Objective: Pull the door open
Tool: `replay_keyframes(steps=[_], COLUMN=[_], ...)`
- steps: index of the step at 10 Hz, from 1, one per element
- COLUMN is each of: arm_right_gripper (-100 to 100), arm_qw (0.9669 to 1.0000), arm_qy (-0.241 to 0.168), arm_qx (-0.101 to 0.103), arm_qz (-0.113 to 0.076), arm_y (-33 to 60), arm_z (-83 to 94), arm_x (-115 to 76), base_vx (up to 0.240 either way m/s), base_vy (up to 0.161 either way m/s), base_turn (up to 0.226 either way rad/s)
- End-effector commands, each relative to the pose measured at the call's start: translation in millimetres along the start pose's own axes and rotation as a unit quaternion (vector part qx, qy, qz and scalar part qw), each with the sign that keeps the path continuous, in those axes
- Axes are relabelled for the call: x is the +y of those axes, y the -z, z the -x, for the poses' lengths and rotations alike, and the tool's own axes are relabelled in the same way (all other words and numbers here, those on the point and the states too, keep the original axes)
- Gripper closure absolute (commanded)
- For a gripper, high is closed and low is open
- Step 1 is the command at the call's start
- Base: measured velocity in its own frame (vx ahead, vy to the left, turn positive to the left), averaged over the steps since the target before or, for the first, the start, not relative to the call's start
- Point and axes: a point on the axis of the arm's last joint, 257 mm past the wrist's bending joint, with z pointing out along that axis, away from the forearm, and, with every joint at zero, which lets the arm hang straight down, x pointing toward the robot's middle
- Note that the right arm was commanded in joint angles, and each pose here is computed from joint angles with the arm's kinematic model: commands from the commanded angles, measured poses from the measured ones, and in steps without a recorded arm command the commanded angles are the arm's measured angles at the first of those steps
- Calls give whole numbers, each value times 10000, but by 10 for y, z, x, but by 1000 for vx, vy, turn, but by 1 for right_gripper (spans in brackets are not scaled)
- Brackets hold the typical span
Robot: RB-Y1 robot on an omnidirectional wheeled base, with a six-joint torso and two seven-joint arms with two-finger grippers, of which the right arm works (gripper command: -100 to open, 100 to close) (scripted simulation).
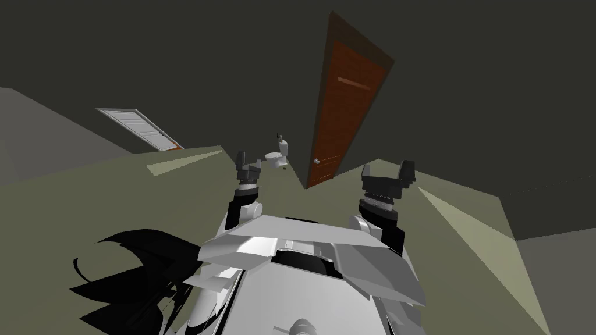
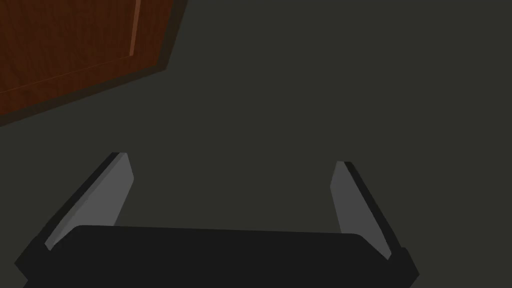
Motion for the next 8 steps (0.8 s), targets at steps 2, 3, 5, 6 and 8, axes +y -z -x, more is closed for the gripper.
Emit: replay_keyframes(steps=[2,3,5,6,8], arm_right_gripper=[-100,-100,-100,-100,-100], arm_qw=[9994,9983,9960,9944,9897], arm_qy=[312,526,799,947,1284], arm_qx=[77,134,212,257,367], arm_qz=[-134,-224,-337,-397,-510], arm_y=[51,90,142,173,237], arm_z=[-5,-8,-10,-11,-15], arm_x=[-190,-318,-482,-571,-752], base_vx=[74,141,142,101,82], base_vy=[21,-105,-59,-17,-18], base_turn=[51,82,64,33,72])
